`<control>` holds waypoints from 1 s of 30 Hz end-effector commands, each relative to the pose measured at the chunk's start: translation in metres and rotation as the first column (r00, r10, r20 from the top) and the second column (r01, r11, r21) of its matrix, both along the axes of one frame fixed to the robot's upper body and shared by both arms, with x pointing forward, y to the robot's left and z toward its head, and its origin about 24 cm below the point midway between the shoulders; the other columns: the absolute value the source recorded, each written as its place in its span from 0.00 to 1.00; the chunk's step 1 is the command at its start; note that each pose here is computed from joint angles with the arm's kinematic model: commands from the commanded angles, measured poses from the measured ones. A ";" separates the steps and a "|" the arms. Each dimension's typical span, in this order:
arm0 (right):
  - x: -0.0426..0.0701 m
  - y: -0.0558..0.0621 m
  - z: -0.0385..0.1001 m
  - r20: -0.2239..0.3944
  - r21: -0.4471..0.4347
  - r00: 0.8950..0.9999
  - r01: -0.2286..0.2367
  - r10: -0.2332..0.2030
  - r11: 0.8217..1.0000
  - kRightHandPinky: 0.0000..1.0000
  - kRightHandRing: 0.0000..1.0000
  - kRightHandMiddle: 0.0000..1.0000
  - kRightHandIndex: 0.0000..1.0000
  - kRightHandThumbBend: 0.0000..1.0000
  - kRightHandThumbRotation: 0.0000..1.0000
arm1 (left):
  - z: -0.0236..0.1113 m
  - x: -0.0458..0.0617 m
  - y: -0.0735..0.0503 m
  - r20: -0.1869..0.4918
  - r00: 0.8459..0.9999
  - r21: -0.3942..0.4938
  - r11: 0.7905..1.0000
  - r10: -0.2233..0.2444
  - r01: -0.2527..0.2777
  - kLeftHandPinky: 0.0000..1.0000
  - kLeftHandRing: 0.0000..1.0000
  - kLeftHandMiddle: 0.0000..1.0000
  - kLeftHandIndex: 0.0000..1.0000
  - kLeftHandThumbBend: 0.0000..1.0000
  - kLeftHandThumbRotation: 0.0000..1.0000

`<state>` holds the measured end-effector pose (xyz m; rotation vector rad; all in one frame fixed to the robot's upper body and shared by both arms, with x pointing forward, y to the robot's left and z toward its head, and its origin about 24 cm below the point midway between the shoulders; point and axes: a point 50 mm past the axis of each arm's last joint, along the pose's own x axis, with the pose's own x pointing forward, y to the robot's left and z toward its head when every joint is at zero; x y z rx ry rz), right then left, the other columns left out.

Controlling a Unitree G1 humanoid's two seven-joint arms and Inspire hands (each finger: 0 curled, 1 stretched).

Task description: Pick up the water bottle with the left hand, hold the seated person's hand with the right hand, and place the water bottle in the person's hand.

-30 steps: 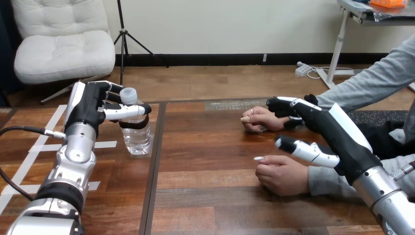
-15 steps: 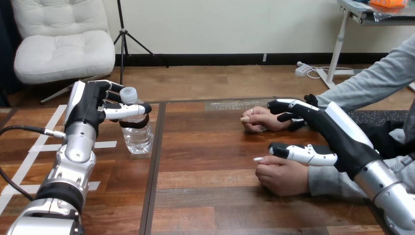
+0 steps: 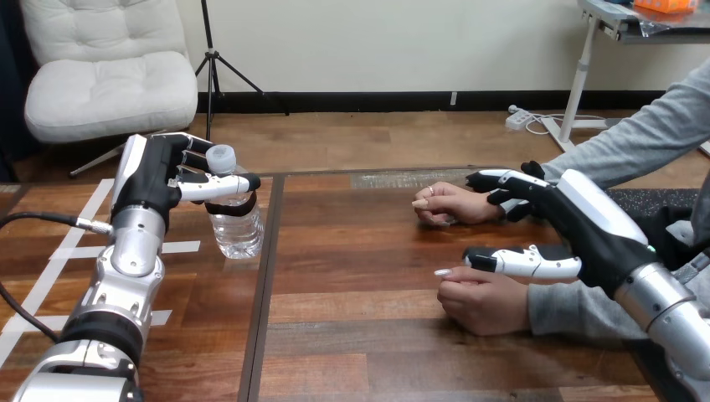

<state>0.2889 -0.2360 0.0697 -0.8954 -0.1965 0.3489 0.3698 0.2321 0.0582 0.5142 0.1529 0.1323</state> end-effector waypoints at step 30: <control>0.013 -0.014 0.011 0.017 -0.065 0.999 0.035 -0.033 0.997 0.67 0.81 0.84 0.83 1.00 0.64 | 0.039 0.013 -0.002 0.153 0.988 -0.007 1.000 -0.025 0.026 0.47 0.50 0.51 0.49 0.73 0.00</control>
